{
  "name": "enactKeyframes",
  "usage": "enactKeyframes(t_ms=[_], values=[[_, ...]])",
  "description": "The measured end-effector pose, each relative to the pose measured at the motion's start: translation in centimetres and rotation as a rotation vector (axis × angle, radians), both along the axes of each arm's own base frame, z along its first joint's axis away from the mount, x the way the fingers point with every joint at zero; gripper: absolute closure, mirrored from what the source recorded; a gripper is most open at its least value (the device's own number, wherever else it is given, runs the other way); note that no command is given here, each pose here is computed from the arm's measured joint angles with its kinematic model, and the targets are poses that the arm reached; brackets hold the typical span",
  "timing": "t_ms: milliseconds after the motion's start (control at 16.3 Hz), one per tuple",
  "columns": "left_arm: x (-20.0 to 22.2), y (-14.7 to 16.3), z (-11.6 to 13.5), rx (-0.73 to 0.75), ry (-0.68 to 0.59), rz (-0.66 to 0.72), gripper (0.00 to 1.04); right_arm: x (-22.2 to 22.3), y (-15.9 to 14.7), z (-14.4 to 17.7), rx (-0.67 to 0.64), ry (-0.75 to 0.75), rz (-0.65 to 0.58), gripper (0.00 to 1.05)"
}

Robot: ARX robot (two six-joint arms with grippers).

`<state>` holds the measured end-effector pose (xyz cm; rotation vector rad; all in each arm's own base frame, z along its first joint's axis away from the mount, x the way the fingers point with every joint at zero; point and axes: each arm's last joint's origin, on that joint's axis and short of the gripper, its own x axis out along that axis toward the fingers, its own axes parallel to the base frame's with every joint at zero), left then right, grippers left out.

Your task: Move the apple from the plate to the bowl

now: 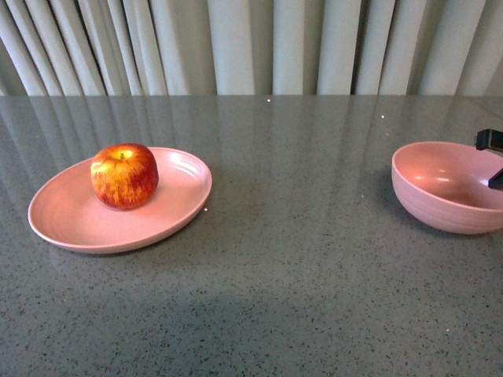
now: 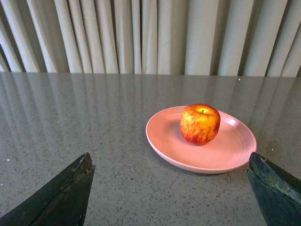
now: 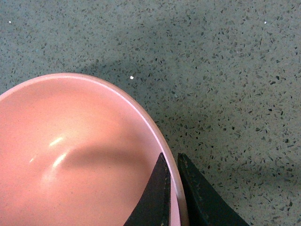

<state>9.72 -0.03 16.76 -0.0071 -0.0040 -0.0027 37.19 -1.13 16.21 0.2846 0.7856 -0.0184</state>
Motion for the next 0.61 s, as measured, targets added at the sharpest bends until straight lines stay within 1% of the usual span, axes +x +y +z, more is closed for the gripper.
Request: enactKeyframes(t_ms=[184,306,367,490,612], values=[[0.0,0.0,0.0,0.000,0.000,0.000,0.07,-0.2,0.1,0.6,0.028,-0.003,0.003,1.01],[0.0,0.0,0.0,0.000,0.000,0.000,0.07,-0.6,0.7,2.6,0.042,-0.048,0.023,1.01],[0.0,0.0,0.0,0.000,0.000,0.000,0.07,-0.7,1.5,4.0,0.045,-0.086,0.044,1.01],[0.0,0.0,0.0,0.000,0.000,0.000,0.07,-0.8,4.1,6.2,0.049,-0.142,0.115,1.01],[0.0,0.0,0.0,0.000,0.000,0.000,0.07,-0.9,7.5,6.9,0.039,-0.148,0.190,1.01]])
